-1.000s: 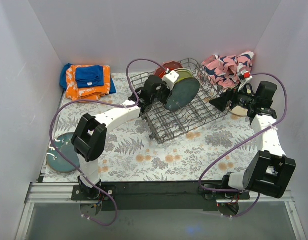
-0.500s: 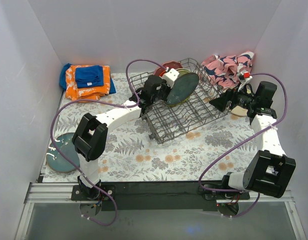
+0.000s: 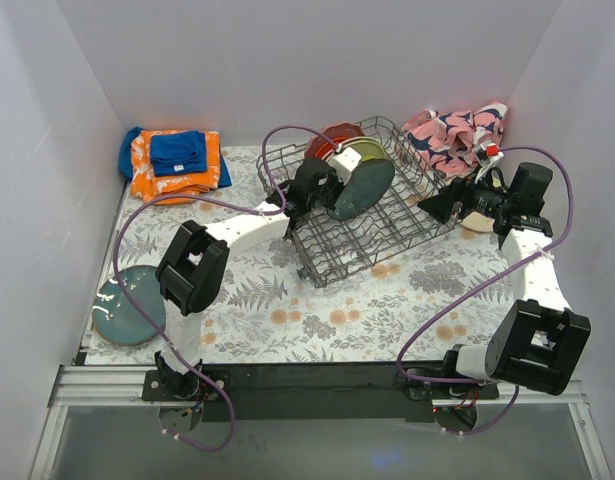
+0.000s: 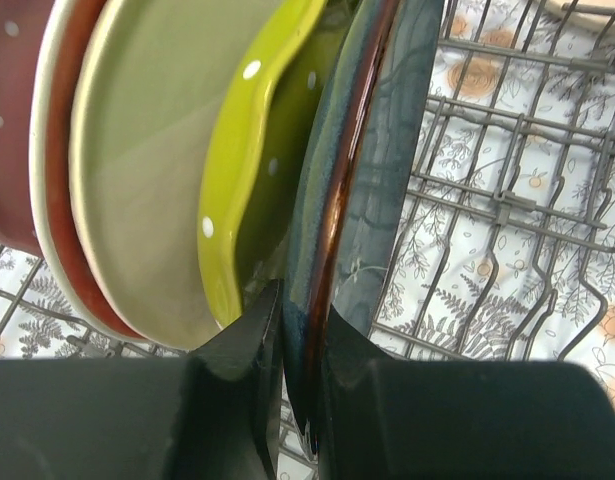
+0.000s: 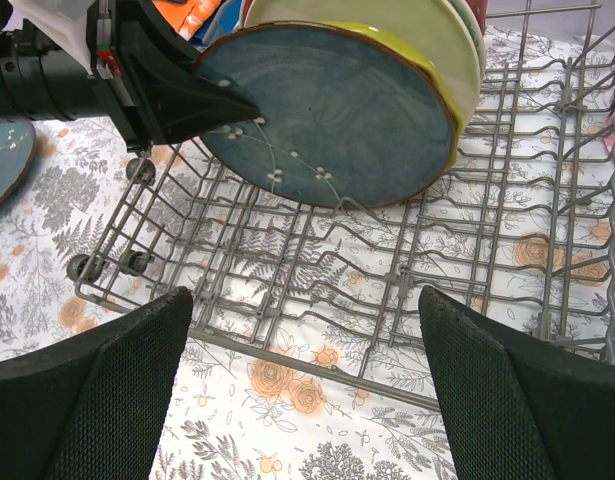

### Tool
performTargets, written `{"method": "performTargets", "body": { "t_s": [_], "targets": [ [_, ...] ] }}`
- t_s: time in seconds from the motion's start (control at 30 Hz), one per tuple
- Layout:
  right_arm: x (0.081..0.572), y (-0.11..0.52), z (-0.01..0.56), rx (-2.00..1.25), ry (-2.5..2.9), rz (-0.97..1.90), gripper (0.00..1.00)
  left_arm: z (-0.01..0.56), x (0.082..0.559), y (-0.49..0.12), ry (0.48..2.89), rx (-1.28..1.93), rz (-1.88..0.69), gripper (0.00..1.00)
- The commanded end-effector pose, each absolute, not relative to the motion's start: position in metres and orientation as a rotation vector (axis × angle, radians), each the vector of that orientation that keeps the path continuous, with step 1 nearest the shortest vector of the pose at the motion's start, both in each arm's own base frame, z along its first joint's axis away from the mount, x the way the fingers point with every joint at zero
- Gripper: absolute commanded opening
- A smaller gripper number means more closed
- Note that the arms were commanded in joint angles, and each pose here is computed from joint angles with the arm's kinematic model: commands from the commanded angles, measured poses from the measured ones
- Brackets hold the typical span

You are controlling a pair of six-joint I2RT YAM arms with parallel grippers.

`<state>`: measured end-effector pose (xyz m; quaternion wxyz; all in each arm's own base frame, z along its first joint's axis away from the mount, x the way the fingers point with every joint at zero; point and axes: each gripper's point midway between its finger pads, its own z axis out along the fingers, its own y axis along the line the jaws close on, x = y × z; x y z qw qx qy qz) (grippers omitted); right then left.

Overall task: Load the plates into the dish rack
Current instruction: Insert the plate into the dish rack

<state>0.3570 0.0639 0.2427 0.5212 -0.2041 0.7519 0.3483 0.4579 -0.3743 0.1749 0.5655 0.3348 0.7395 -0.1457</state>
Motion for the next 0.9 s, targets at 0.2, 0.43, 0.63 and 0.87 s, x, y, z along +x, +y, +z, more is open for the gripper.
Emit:
{"method": "performTargets", "body": {
  "t_s": [0.2, 0.43, 0.63, 0.87],
  "targets": [
    [0.355, 0.064, 0.243, -0.512, 1.782, 0.845, 0.98, 0.261, 0.468, -0.392, 1.515, 0.681, -0.406, 0.00],
    [0.355, 0.065, 0.243, -0.514, 1.781, 0.847, 0.98, 0.254, 0.469, -0.395, 1.535, 0.680, -0.418, 0.08],
    [0.355, 0.064, 0.244, -0.514, 1.778, 0.845, 0.99, 0.258, 0.469, -0.395, 1.538, 0.666, -0.419, 0.22],
    [0.354, 0.065, 0.244, -0.517, 1.778, 0.849, 0.98, 0.280, 0.465, -0.393, 1.513, 0.631, -0.430, 0.39]
  ]
}}
